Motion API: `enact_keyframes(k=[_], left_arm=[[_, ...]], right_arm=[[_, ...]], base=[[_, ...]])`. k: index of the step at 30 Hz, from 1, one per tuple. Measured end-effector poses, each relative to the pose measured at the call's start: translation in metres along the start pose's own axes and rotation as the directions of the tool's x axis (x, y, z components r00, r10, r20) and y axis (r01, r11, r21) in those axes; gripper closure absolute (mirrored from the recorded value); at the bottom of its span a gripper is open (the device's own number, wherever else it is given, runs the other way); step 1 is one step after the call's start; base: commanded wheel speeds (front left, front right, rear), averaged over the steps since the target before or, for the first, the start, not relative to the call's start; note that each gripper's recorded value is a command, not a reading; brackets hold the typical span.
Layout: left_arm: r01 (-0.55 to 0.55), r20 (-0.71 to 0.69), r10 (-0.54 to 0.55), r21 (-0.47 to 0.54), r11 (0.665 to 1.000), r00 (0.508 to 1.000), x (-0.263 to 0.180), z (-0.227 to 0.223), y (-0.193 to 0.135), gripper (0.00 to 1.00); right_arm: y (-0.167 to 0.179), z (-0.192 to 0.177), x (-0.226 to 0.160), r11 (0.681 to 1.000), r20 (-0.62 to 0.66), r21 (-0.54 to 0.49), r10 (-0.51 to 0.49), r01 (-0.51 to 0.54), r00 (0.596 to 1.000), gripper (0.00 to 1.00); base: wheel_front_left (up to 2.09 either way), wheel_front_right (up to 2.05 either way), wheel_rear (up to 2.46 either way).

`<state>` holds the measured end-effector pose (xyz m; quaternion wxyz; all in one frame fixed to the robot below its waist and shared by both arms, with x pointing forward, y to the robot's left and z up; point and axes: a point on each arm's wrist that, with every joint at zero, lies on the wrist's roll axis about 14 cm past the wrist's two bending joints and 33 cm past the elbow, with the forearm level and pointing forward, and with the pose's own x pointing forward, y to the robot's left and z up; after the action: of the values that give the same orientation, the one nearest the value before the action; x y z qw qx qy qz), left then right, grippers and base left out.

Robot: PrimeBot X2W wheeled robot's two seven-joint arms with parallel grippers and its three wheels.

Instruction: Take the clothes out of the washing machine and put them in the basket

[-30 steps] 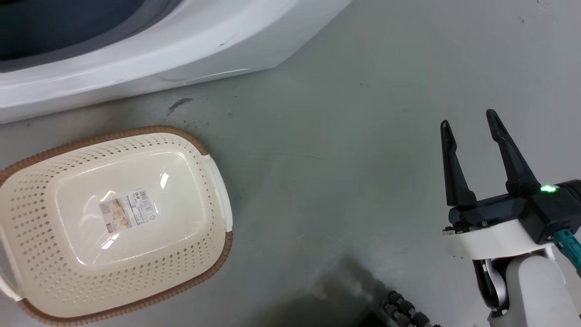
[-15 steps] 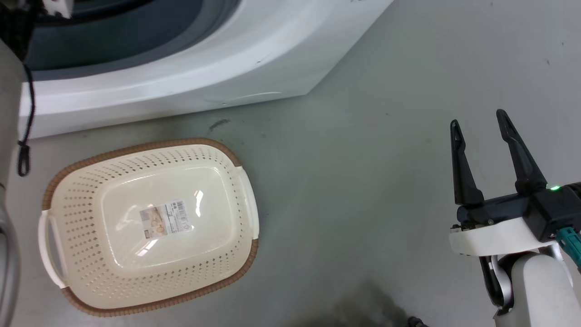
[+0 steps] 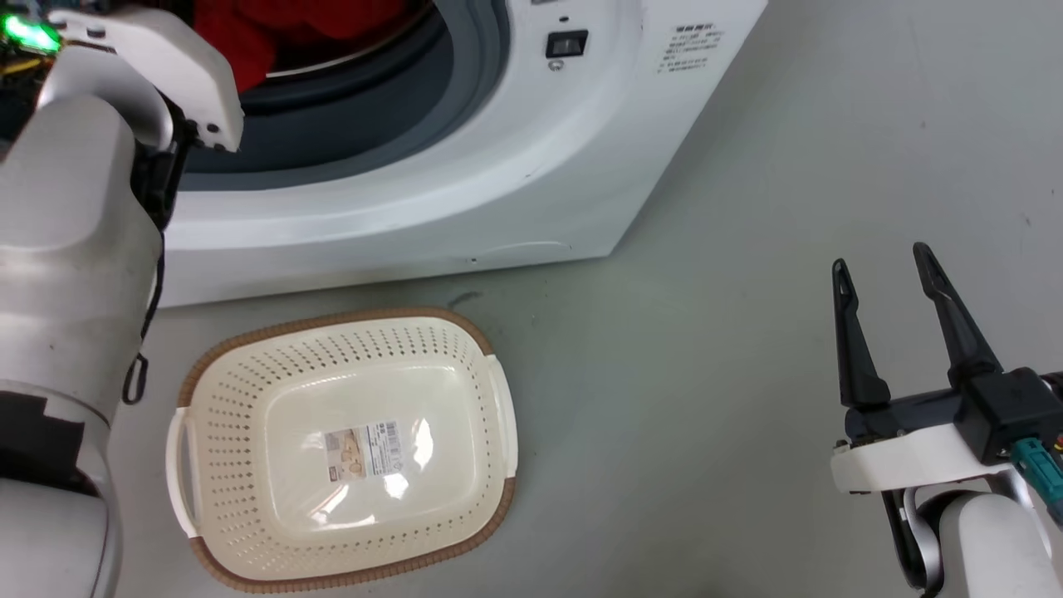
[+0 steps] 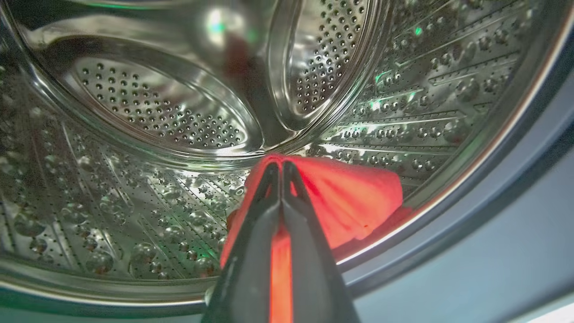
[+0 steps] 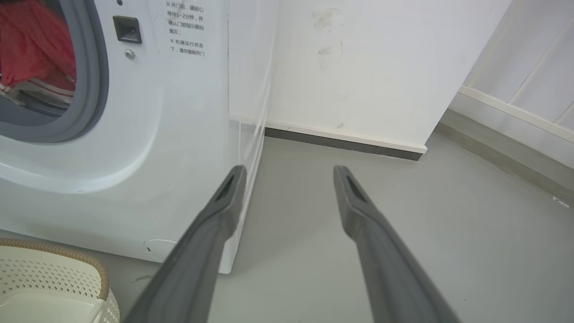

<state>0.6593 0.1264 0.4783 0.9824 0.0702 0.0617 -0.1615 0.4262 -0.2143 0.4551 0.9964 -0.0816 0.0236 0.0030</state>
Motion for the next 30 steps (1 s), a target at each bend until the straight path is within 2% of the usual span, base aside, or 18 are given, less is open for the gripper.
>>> enact_keyframes(k=[3,7,13,21,30], left_arm=[[-0.010,0.035,0.010,0.001,1.000,0.999,-0.008,0.013,0.002,1.00],[-0.030,0.151,0.030,-0.004,1.000,0.988,-0.029,0.050,0.003,1.00],[-0.038,0.221,0.037,0.002,0.999,0.975,-0.055,0.064,-0.001,1.00],[-0.036,0.395,0.034,-0.002,0.999,0.918,-0.103,0.107,-0.018,1.00],[-0.017,0.436,0.011,0.010,1.000,0.900,-0.151,0.114,-0.032,1.00]], right_arm=[[0.001,0.006,-0.002,1.000,0.014,0.000,0.004,-0.004,1.000,0.00],[0.006,0.017,-0.006,1.000,0.044,0.008,0.016,-0.016,0.999,0.00],[0.011,0.025,-0.009,0.999,0.064,0.015,0.028,-0.029,0.998,0.00],[0.011,0.033,-0.016,0.999,0.082,0.023,0.028,-0.030,0.996,0.00],[0.018,0.044,-0.023,0.998,0.111,0.027,0.045,-0.048,0.993,0.00]], base=[[0.00,0.00,0.00],[0.00,0.00,0.00],[0.00,0.00,0.00],[0.00,0.00,0.00],[0.00,0.00,0.00]])
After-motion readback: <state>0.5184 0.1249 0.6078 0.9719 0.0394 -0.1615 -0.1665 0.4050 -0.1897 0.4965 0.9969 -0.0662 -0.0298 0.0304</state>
